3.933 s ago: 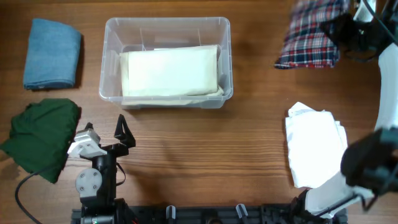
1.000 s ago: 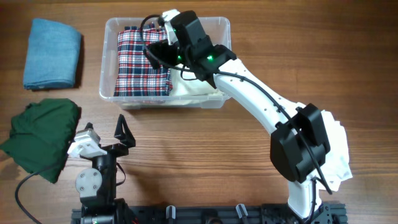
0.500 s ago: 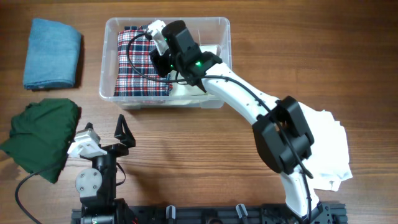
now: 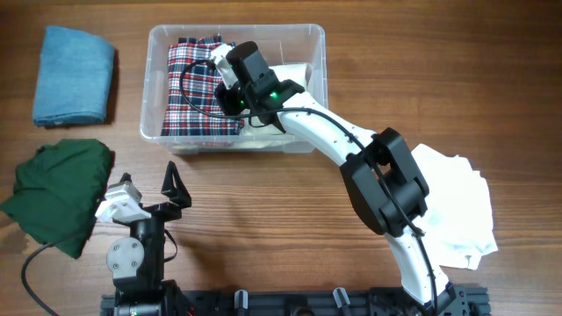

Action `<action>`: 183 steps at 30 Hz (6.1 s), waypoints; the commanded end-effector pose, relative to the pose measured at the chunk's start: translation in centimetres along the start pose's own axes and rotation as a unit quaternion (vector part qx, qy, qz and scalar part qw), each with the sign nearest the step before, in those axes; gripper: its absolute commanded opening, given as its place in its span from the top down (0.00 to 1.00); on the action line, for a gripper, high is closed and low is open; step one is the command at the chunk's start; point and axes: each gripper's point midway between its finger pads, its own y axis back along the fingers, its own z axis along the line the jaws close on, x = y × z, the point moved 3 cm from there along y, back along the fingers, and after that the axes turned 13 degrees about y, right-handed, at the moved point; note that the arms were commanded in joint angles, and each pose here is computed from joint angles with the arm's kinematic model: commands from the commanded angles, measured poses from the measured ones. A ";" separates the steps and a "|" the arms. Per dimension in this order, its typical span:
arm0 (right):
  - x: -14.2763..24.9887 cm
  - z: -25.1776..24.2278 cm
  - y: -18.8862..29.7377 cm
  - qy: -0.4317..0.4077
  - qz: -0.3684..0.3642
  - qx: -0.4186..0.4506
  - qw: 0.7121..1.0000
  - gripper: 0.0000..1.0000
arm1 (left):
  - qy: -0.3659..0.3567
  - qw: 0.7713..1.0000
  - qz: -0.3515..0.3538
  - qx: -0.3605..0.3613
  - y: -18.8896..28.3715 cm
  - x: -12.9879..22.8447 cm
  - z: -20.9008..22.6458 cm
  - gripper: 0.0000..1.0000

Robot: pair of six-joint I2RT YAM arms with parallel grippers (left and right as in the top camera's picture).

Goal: Pack container
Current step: 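Lower the plaid cloth into the bin's left half and release, then withdraw the right gripper from the bin toward the white cloth, then grasp the crumpled white cloth with the right gripper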

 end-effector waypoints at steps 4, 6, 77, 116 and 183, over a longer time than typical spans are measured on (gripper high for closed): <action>-8.9 -0.9 9.8 -0.007 -0.063 0.018 0.998 0.93 | -0.008 1.000 -0.002 -0.002 0.0 0.1 0.1 0.00; -10.7 -1.6 15.7 -0.053 -0.072 0.029 0.996 0.39 | -0.008 1.000 -0.002 -0.002 0.0 0.1 0.1 0.00; 37.2 -11.3 26.5 -0.691 0.124 0.206 0.682 0.00 | -0.008 1.000 -0.002 -0.002 0.0 0.1 0.1 0.00; 34.5 -20.9 46.3 -0.636 0.038 0.366 0.678 0.00 | -0.008 1.000 -0.001 -0.002 0.0 0.1 0.1 0.00; 31.1 -19.6 25.3 -0.384 0.097 0.053 0.917 0.96 | -0.008 1.000 -0.001 -0.002 0.0 0.1 0.1 0.00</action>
